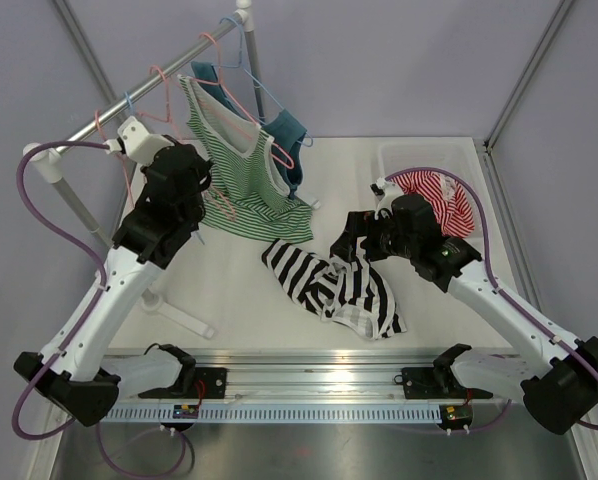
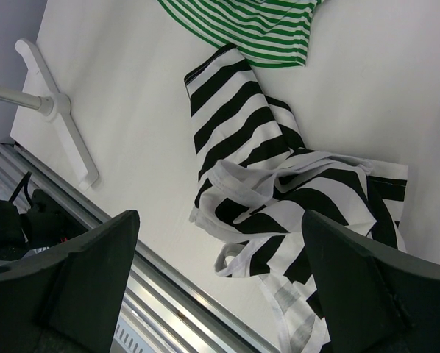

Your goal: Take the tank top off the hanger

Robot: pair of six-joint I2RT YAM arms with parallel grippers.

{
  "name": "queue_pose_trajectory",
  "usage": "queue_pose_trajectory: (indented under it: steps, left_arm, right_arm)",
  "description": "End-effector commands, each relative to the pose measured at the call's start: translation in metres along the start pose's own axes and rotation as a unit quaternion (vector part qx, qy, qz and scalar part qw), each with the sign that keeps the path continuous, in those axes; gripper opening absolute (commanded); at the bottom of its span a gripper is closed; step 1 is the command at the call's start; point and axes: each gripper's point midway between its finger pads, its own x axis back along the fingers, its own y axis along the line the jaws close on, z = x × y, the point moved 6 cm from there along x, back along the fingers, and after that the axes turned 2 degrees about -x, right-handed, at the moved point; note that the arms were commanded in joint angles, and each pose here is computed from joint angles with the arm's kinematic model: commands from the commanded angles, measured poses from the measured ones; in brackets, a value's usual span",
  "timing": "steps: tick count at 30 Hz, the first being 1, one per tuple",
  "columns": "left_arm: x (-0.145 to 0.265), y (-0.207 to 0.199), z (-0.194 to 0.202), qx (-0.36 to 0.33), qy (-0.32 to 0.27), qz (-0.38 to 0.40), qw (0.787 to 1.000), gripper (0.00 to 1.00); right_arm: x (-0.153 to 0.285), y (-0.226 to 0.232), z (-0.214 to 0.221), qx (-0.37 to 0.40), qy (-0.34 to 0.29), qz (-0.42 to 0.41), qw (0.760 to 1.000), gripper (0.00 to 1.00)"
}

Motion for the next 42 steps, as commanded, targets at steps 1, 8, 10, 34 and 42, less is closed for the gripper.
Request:
queue_pose_trajectory:
  steps: [1, 8, 10, 34, 42]
  left_arm:
    - [0.011, 0.016, -0.011, 0.048, -0.017, -0.011, 0.999, 0.0]
    - [0.033, 0.044, -0.028, 0.079, -0.048, -0.03, 0.995, 0.0]
    - [0.037, 0.05, -0.028, 0.084, -0.05, -0.034, 0.995, 0.0]
    - [0.074, 0.038, -0.035, 0.09, 0.018, 0.1, 0.991, 0.99]
    - [0.105, 0.014, -0.044, 0.088, 0.078, 0.227, 0.967, 0.99]
  right_arm:
    - [0.005, 0.015, -0.019, 0.017, -0.027, -0.03, 0.999, 1.0]
    - [0.002, 0.015, -0.015, 0.014, -0.018, -0.036, 0.999, 1.0]
    - [0.001, 0.016, -0.016, 0.013, -0.021, -0.041, 0.999, 1.0]
    - [-0.096, -0.035, 0.095, 0.088, 0.173, 0.208, 0.959, 1.0]
    - [-0.122, -0.058, 0.146, 0.087, 0.239, 0.27, 0.929, 0.9]
